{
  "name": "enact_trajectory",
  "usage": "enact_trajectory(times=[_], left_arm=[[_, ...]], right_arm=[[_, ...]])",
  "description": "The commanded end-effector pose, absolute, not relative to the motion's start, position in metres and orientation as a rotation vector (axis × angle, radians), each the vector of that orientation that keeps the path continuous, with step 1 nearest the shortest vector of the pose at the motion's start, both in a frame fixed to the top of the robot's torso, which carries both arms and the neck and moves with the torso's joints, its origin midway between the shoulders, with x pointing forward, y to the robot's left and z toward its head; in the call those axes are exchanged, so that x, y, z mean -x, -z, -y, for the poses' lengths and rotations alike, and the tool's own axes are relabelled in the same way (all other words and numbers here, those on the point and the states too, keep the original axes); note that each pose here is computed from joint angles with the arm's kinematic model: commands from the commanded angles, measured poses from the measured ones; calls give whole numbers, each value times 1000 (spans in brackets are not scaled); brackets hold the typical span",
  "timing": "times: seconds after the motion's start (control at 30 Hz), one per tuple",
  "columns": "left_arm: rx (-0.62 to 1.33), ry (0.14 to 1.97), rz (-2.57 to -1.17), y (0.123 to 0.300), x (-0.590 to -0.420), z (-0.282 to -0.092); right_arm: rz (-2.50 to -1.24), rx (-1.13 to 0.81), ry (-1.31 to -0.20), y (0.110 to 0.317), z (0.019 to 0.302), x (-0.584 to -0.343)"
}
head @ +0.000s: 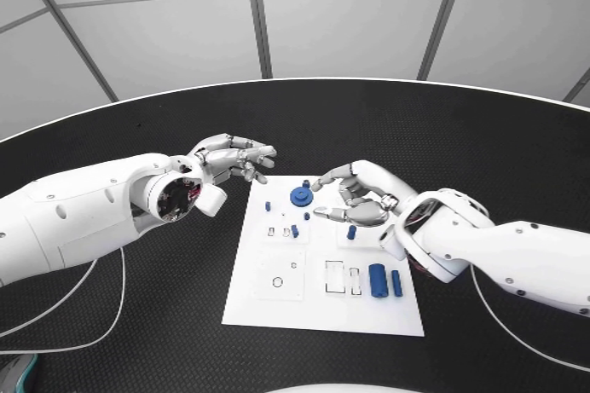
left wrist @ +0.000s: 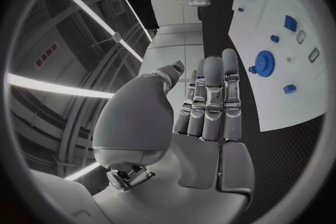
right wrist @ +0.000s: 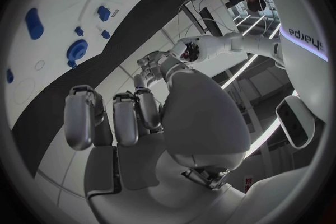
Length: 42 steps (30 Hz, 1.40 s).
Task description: Assemble the parts on the task board
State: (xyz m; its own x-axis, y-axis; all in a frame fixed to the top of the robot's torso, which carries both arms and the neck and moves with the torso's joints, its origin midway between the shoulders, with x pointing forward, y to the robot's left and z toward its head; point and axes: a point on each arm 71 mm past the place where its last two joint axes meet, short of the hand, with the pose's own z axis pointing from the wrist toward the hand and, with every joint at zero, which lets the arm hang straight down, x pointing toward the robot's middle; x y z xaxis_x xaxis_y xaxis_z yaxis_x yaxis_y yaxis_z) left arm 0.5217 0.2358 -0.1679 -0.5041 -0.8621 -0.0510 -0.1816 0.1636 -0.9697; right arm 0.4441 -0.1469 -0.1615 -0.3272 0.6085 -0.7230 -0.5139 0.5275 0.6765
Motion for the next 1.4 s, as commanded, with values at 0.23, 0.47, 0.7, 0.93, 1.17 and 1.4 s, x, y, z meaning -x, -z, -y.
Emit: enact_trajectory(times=[0.23,0.47,0.7,0.93,1.17,1.4], left_arm=[[739,1023,-2144,185,-512,-236],[600,725,-2306,195,-509,-230],[541,553,-2395,202,-511,-213],[500,475,-2419,204,-515,-193],[484,436,-2439,207,-520,-178],[452,408,-2462,209,-524,-164]], right_arm=[[-1499,-335,-1029,151,229,-448],[-1477,-385,-971,150,254,-451],[-1476,-404,-942,152,263,-455],[-1481,-413,-927,153,265,-459],[-1483,-417,-923,154,265,-459],[-1485,-419,-922,154,264,-459]])
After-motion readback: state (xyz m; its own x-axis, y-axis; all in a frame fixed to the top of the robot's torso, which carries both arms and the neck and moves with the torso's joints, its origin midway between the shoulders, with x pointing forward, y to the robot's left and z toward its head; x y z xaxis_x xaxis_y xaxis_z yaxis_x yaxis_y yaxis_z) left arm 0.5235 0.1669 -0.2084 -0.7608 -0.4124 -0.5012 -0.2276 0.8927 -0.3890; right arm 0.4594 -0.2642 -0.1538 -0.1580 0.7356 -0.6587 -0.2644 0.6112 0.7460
